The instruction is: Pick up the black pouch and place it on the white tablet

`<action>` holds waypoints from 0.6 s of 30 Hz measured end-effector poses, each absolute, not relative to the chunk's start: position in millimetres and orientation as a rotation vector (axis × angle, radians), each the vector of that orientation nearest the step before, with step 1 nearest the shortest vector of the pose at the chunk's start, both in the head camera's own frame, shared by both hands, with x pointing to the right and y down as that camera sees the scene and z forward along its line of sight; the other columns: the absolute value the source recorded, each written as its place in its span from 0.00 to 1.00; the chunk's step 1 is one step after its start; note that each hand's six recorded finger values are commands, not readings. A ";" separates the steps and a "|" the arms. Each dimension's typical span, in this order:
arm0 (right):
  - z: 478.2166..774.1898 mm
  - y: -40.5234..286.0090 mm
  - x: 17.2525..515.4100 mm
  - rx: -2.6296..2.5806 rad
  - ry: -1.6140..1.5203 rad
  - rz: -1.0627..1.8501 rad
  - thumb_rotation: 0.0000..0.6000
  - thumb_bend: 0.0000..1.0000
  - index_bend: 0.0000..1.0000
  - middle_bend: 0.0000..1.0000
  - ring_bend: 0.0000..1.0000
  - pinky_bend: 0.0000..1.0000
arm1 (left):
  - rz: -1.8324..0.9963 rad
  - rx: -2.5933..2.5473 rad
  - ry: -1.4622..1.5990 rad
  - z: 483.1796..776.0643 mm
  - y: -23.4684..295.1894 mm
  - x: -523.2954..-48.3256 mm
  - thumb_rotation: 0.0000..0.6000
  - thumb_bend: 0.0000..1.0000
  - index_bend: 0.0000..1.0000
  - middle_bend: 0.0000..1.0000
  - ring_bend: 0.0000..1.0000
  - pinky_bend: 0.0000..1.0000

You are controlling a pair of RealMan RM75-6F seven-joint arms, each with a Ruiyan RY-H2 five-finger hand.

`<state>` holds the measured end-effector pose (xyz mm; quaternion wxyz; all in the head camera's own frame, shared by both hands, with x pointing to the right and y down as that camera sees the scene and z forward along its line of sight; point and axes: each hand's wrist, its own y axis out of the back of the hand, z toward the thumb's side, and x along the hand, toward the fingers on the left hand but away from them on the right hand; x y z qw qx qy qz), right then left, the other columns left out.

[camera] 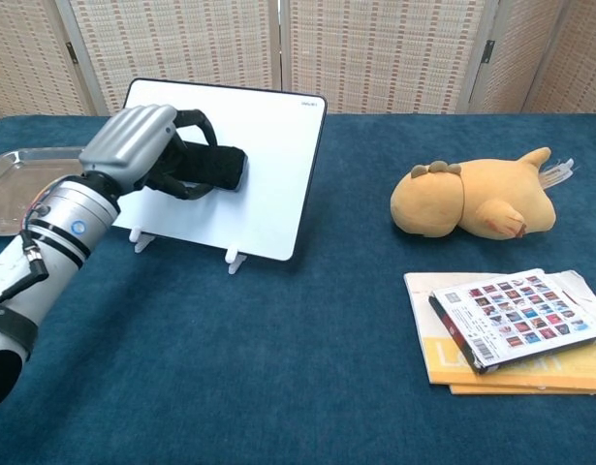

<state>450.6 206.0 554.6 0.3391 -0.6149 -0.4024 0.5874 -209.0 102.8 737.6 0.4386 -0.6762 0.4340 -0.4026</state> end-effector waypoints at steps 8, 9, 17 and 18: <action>556.4 205.5 450.8 -1.593 -1.044 1.545 1.00 0.15 0.00 0.00 0.05 0.20 | -0.998 -1.693 1.076 740.9 101.7 -206.9 1.00 0.25 0.51 1.00 1.00 1.00; 556.6 205.5 450.6 -1.593 -1.043 1.545 1.00 0.15 0.00 0.00 0.05 0.20 | -0.994 -1.693 1.078 740.2 101.7 -206.7 1.00 0.25 0.47 1.00 1.00 1.00; 556.2 207.3 447.9 -1.592 -1.036 1.539 1.00 0.15 0.00 0.00 0.05 0.20 | -0.940 -1.688 1.073 732.0 108.4 -201.8 1.00 0.25 0.30 1.00 1.00 1.00; 555.6 207.9 447.2 -1.593 -1.036 1.534 1.00 0.15 0.00 0.00 0.05 0.20 | -0.937 -1.687 1.072 731.2 109.6 -201.3 1.00 0.25 0.30 1.00 1.00 1.00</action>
